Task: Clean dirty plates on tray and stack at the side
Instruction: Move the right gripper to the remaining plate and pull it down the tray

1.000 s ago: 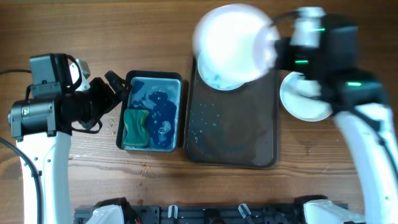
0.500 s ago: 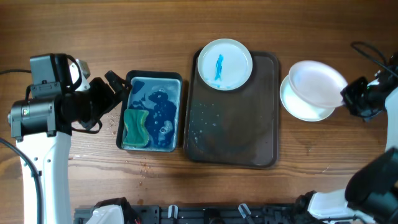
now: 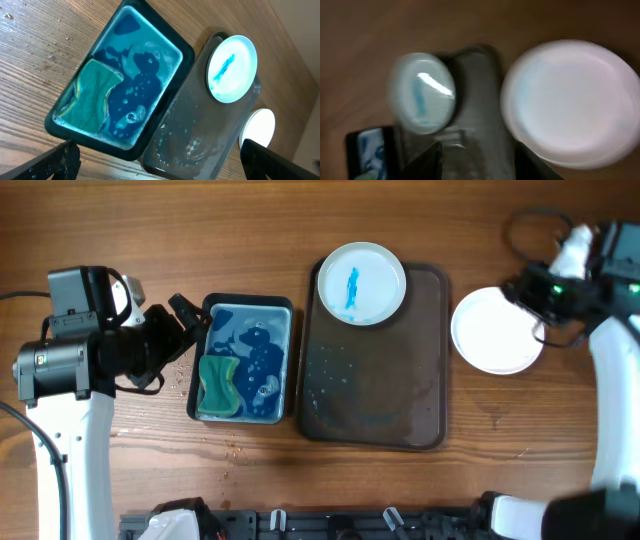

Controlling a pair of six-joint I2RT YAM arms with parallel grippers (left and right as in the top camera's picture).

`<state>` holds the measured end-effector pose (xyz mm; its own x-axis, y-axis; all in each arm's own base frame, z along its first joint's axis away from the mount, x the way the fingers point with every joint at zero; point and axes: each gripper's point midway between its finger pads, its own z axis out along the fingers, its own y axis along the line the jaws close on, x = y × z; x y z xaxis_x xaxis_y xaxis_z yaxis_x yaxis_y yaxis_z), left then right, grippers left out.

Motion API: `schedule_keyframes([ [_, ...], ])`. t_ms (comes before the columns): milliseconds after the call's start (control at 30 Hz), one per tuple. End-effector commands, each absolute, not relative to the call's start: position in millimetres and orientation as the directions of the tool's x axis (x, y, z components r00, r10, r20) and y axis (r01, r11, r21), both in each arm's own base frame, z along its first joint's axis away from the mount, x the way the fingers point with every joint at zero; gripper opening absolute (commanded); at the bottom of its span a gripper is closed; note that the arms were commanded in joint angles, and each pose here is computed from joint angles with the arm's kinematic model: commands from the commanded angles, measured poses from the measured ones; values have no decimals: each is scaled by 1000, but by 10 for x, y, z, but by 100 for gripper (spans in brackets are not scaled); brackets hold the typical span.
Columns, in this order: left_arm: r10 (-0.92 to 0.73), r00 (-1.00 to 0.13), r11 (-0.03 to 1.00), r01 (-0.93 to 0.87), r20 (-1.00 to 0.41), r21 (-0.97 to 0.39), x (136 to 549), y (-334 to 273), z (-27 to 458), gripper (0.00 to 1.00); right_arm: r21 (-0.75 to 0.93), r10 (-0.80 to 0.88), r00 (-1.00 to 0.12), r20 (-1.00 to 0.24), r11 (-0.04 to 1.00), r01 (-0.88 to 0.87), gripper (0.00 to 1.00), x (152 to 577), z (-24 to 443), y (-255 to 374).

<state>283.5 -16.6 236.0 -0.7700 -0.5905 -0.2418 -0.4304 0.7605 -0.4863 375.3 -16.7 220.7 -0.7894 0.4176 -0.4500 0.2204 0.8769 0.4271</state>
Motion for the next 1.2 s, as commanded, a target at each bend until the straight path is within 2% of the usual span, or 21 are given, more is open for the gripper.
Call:
schedule_keyframes([
  [0,-589,-766,758,-415,-256,-503,2849,-169,2437,100,398,186,-776,-603,913,-90,47,3762,2648,518],
  [167,-589,-766,758,-415,-256,-503,2849,-169,2435,100,192,30,-778,-628,974,-118,49,3962,2300,857],
  [200,-589,-766,758,-416,-255,-503,2848,-169,2435,100,139,9,-780,-626,985,-100,53,4065,2157,868],
  [267,-589,-766,758,-416,-255,-503,2848,-169,2435,100,83,-9,-783,-622,994,-77,68,4236,1948,875],
  [333,-589,-766,758,-416,-255,-503,2848,-169,2435,100,49,-19,-784,-620,997,-63,73,4458,1690,883],
  [533,-589,-766,758,-415,-256,-503,2849,-169,2437,100,-20,-113,-787,-607,992,-127,75,4958,863,934],
  [633,-589,-766,758,-415,-256,-502,2848,-169,2436,100,5,-92,-812,-577,993,-116,64,5015,505,970],
  [700,-589,-766,758,-415,-256,-503,2849,-169,2437,100,28,-82,-834,-546,993,-116,47,4994,299,1005],
  [833,-589,-766,758,-415,-256,-503,2848,-169,2436,100,100,-45,-872,-488,989,-106,24,4898,76,1096],
  [900,-589,-766,758,-416,-255,-503,2848,-169,2435,100,121,-42,-881,-472,986,-112,4,4859,63,1130],
  [1033,-589,-766,758,-415,-256,-503,2849,-169,2437,100,189,61,-902,-428,982,-23,4,4702,335,1102],
  [1167,-589,-766,758,-415,-256,-503,2848,-169,2436,100,229,66,-886,-460,972,-47,4,4509,969,1105],
])
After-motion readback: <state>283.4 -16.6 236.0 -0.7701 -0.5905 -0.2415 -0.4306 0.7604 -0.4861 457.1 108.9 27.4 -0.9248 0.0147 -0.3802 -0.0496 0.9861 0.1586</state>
